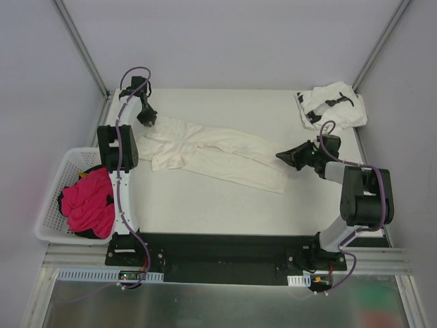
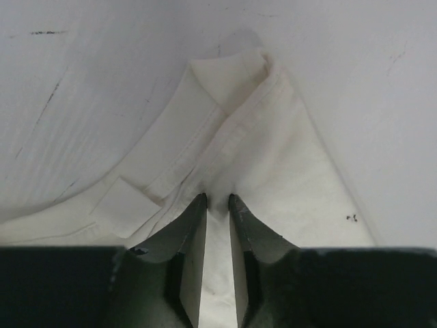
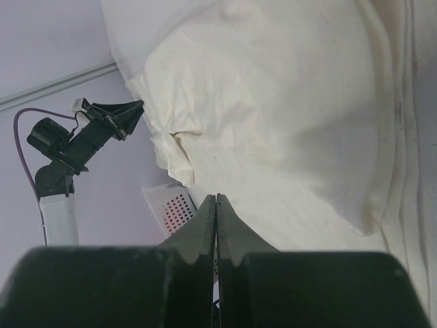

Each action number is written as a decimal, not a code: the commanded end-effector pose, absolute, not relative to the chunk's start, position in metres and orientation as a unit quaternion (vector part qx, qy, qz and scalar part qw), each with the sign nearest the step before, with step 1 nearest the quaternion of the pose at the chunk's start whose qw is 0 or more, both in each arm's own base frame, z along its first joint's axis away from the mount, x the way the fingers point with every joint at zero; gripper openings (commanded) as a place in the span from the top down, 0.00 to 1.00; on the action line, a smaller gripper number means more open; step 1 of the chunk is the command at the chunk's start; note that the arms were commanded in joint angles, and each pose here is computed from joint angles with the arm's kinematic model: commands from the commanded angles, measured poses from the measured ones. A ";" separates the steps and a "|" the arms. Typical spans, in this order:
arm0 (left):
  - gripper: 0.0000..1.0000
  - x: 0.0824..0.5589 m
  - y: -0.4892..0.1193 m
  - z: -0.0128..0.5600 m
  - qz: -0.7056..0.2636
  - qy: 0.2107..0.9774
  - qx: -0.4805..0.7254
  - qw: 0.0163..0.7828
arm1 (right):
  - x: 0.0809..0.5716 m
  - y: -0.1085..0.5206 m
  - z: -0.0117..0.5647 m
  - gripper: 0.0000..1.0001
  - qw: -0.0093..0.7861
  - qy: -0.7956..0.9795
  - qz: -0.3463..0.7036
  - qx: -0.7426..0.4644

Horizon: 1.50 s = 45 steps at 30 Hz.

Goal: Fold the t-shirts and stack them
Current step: Fold the other side of the tshirt into a rectangle

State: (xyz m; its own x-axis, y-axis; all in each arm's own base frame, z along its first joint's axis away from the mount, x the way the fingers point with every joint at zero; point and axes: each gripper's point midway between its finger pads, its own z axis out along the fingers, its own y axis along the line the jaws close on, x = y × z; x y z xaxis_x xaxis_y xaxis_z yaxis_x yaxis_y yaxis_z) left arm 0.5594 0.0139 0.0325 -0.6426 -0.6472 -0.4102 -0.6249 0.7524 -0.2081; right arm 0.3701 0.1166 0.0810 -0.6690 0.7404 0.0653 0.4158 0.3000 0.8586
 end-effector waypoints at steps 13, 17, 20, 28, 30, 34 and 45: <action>1.00 0.577 -0.003 0.065 -0.045 0.906 -0.325 0.268 | 0.386 0.115 0.113 0.99 0.213 0.774 0.486 0.346; 1.00 0.586 -0.008 0.081 -0.053 0.901 -0.321 0.288 | 0.386 0.117 0.112 0.99 0.213 0.776 0.485 0.343; 1.00 0.592 -0.009 0.094 -0.060 0.896 -0.320 0.303 | 0.386 0.118 0.110 0.99 0.211 0.776 0.485 0.343; 1.00 0.597 -0.006 0.117 -0.058 0.886 -0.322 0.329 | 0.387 0.120 0.110 0.99 0.211 0.775 0.488 0.342; 1.00 0.600 -0.004 0.124 -0.060 0.884 -0.319 0.336 | 0.387 0.121 0.109 0.99 0.209 0.775 0.488 0.341; 1.00 0.604 -0.004 0.139 -0.064 0.878 -0.318 0.352 | 0.389 0.121 0.110 0.99 0.210 0.775 0.490 0.340; 1.00 0.612 -0.004 0.152 -0.071 0.870 -0.318 0.370 | 0.391 0.125 0.112 0.99 0.209 0.774 0.493 0.337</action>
